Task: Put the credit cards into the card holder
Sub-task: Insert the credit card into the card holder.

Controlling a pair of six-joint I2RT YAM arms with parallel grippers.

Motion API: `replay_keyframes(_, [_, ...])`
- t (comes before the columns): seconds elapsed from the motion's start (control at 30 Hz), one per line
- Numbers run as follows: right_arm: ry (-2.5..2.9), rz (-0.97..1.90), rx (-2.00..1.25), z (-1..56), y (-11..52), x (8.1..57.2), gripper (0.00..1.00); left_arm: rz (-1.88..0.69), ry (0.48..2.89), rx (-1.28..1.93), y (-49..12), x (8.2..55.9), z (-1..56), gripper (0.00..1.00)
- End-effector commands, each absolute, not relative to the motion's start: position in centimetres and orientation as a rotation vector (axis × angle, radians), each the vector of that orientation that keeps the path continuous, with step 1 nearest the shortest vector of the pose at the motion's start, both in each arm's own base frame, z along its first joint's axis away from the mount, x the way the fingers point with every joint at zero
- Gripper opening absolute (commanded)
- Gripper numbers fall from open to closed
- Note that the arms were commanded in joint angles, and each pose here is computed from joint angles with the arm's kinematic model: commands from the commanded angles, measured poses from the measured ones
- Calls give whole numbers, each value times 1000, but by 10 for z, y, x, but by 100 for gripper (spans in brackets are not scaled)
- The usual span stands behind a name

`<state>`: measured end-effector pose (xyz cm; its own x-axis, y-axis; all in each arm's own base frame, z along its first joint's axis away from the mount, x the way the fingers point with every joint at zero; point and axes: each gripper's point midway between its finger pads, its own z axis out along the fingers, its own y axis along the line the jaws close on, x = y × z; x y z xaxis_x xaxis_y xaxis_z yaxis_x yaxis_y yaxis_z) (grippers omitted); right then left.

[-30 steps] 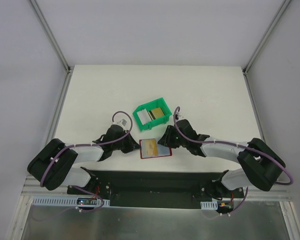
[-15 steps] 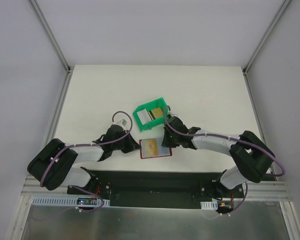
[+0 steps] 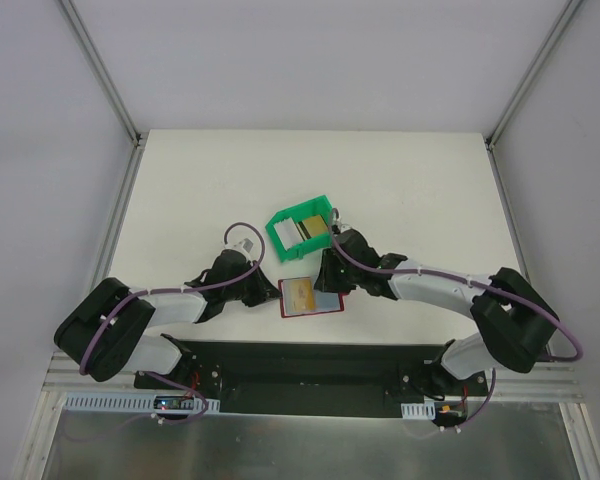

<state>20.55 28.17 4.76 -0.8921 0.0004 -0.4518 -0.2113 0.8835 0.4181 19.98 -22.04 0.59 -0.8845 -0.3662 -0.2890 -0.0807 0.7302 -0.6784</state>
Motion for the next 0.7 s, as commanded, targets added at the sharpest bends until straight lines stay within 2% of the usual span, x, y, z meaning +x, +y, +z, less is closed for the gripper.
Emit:
replay_keyframes(0.0, [2542,937,-170,72,321,199,33,-702,2738,-372,-180,159,-42,0])
replay_keyframes(0.2, [2586,1017,-170,60,335,192,38,-704,2739,-370,-179,158,-42,0])
replay_keyframes(0.5, [2618,913,-148,45,322,194,45,-703,2735,-374,-179,159,-41,0])
replay_keyframes(0.67, [2653,878,-147,36,318,191,46,-705,2743,-369,-180,158,-43,0])
